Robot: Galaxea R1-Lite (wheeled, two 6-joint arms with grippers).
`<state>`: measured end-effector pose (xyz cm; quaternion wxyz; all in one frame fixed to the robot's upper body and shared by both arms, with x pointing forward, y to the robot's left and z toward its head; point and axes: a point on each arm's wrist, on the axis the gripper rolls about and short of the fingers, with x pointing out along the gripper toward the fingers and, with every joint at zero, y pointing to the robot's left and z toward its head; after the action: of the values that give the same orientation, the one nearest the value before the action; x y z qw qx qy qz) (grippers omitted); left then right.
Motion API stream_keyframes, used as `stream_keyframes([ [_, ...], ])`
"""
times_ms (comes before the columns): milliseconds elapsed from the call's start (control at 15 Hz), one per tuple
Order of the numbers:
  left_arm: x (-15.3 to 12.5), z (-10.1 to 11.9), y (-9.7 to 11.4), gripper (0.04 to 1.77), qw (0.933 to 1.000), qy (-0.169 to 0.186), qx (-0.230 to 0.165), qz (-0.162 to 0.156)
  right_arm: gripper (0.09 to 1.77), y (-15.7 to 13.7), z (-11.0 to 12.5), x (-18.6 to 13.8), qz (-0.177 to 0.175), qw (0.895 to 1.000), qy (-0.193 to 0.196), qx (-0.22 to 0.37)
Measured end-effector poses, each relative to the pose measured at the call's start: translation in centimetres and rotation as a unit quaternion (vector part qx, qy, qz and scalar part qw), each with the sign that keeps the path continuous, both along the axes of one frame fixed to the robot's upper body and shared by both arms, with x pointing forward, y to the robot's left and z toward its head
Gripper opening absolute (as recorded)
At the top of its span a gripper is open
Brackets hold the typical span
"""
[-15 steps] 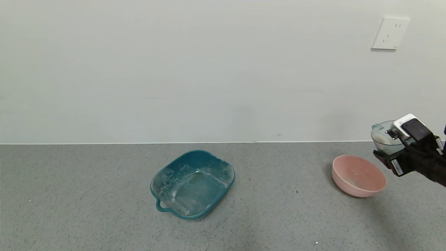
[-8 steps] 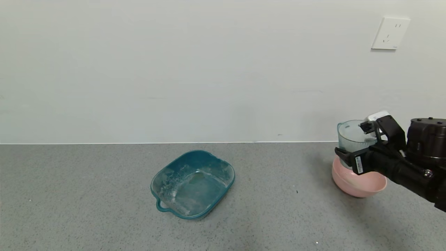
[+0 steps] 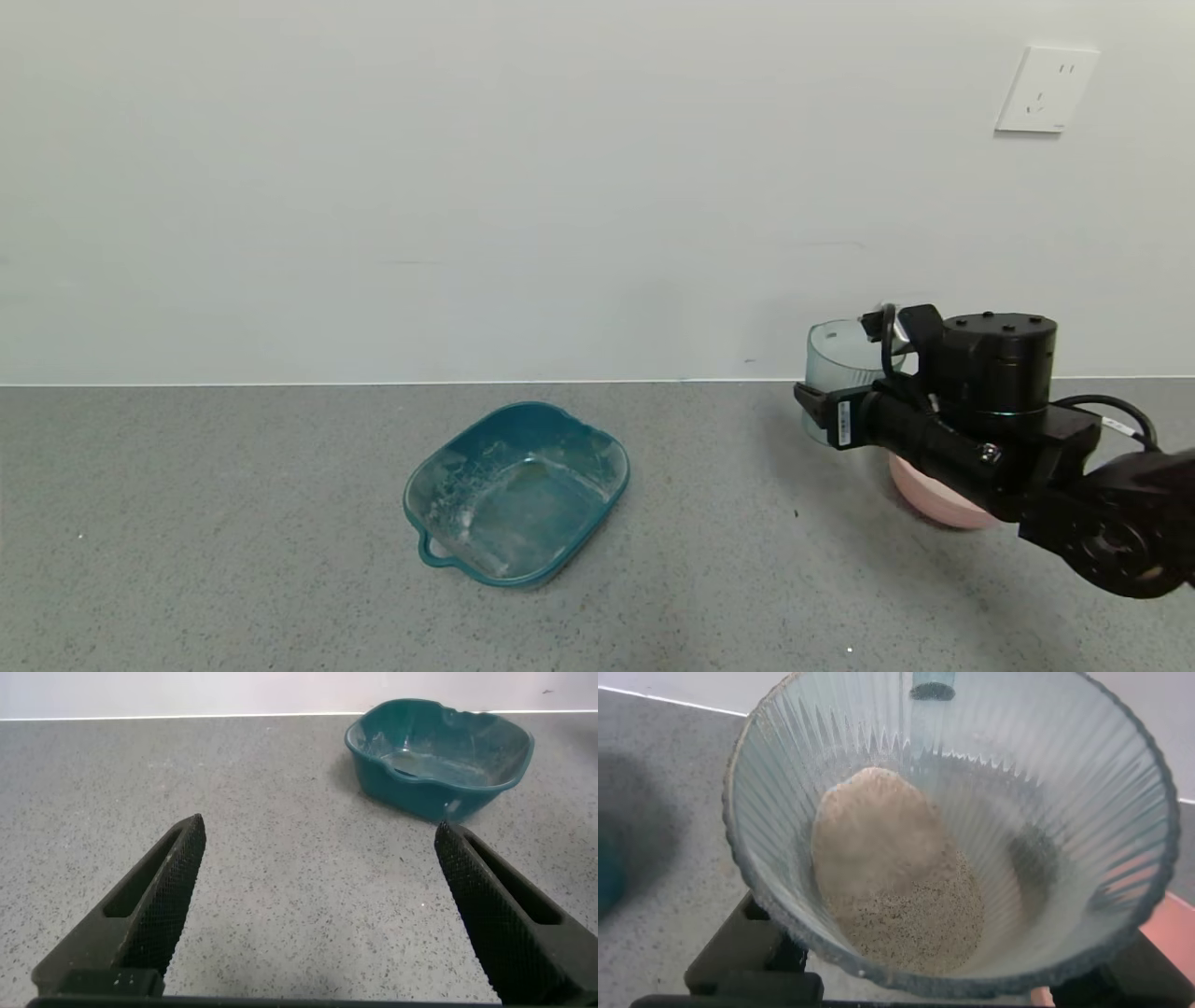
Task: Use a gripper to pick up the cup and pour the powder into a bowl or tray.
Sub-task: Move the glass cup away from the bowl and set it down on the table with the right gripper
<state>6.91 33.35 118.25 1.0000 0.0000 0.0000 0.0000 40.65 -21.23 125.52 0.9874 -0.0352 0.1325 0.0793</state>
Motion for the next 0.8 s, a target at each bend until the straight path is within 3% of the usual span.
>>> stream_keyframes([
  [267, 0.0, 0.0, 0.0, 1.76, 1.0, 0.0, 0.0, 0.0, 1.36, 1.5, -2.1, 2.5, 0.001, 1.0, -0.01, 0.022],
  [800, 0.0, 0.0, 0.0, 1.76, 1.0, 0.0, 0.0, 0.0, 1.36, 3.7, -6.8, 6.5, -0.002, 0.999, 0.022, 0.043],
])
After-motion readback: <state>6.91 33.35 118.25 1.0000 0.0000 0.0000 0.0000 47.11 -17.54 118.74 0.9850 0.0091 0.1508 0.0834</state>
